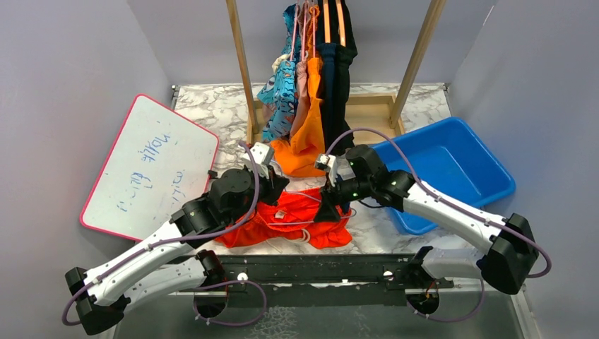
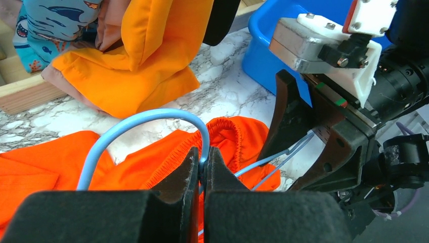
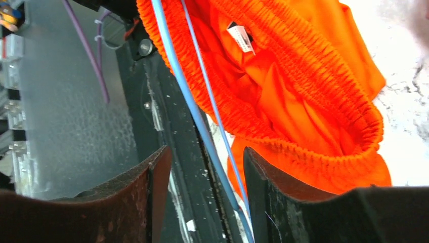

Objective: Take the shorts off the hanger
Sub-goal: Remove the shorts from the clothes rod.

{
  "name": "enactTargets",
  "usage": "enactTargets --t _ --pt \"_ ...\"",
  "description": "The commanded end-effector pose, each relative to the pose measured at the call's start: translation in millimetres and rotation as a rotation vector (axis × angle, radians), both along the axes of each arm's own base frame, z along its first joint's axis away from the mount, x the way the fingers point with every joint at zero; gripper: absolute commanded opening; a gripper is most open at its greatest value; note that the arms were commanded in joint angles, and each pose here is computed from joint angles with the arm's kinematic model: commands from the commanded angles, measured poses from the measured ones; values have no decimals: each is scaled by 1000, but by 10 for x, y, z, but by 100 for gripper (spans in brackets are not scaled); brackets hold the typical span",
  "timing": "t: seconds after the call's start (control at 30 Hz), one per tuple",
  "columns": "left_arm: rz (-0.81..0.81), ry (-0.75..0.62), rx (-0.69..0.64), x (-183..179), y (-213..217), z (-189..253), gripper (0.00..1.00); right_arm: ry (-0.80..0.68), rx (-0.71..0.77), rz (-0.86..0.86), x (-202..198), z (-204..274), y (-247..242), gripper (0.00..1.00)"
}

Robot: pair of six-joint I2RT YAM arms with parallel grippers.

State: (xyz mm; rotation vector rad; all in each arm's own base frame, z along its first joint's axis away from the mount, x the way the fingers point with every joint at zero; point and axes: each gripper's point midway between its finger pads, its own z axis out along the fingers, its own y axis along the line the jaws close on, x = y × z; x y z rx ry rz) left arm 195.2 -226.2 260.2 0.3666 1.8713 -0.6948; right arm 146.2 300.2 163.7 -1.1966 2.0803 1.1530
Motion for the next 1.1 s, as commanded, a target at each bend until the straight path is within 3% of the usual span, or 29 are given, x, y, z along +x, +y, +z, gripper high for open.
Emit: enactTargets --t 0.0,0.17,0.3,0.4,0.5,0.53,0.6,0.7,0.77,0.87,1.07 --pt "-16 -17 -34 -39 -2 89 0 -30 80 30 -64 169 39 52" --pt "11 -15 -29 -20 47 74 0 -47 105 -16 -73 163 -16 34" --pt "26 -23 -36 -9 74 105 0 -30 76 -30 -99 94 -72 33" --pt "37 -25 -36 -1 97 102 0 -21 63 -45 -101 73 -94 7" --pt "42 -9 -29 -7 102 45 0 -17 77 -53 -112 100 -96 1" --pt "46 -1 -30 -8 106 22 6 -16 79 -69 -101 107 -101 1" --pt "63 14 -31 -10 135 -16 36 -12 74 -124 -61 119 -133 1" --pt "85 41 -33 -44 206 -96 70 14 56 -204 -30 49 -195 1" --pt "129 77 -30 -69 309 -215 85 48 52 -238 -40 -11 -212 1" --pt "212 160 -50 -142 487 -422 92 90 29 -241 -110 -117 -253 1" --pt "477 292 -120 -173 892 -829 93 112 47 -277 -156 -156 -307 1"
